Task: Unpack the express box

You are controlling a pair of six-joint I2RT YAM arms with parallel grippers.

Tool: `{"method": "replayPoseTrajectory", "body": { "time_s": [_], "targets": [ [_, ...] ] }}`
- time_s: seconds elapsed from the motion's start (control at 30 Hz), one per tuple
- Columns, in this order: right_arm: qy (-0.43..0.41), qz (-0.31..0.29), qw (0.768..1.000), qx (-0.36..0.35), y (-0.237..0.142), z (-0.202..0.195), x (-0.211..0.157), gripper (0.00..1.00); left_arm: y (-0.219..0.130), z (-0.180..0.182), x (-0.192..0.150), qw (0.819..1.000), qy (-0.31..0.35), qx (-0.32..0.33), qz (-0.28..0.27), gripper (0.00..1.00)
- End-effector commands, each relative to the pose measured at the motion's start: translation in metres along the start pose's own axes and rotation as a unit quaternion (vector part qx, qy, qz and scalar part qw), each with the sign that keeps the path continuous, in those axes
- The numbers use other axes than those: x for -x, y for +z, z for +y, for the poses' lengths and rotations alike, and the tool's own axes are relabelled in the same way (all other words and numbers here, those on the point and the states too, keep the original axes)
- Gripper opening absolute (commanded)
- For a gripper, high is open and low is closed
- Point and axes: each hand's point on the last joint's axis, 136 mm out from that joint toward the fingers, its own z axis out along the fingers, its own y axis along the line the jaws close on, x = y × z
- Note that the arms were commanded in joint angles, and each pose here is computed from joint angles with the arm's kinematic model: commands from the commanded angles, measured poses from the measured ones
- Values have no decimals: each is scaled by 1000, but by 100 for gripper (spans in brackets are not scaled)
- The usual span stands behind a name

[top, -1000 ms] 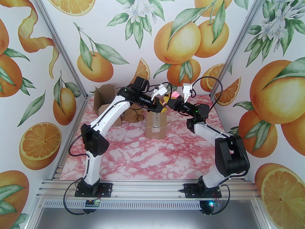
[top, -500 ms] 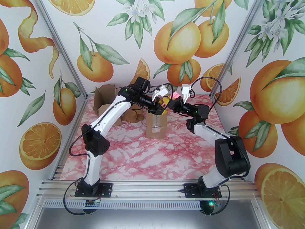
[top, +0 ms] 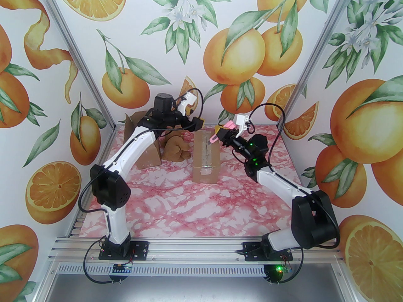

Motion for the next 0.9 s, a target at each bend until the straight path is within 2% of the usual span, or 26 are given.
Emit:
{"method": "replayPoseTrajectory", "body": {
  "time_s": [0.0,0.07,0.17,0.23,0.33,0.43,0.57,0.73,0.87],
  "targets": [
    [-50,-26,996,-74,13,-9,10,0,15,11,11,998,-19,-56,-37,93],
    [-71,-8,995,-62,28,0,-1,0,20,5,9,995,-1,-92,-34,89],
    [-72,-24,993,-93,37,-11,-2,0,25,19,-5,996,9,-92,-18,84],
    [-80,-39,990,-112,41,-17,-1,0,24,38,-10,996,-12,-82,-22,82],
    [-105,-34,978,-177,48,-32,-4,0,28,74,-21,998,-51,-30,-12,82],
    [-105,-47,962,-249,46,-55,3,0,40,85,-38,996,-84,-29,3,83],
    [-116,-83,948,-286,41,-64,25,0,59,84,-63,992,-118,-44,25,83],
    [-119,-107,951,-266,49,-61,39,0,76,76,-83,988,-136,-69,35,83],
    [-112,-92,952,-269,61,-65,33,0,86,66,-93,981,-155,-111,33,83]
  ]
}}
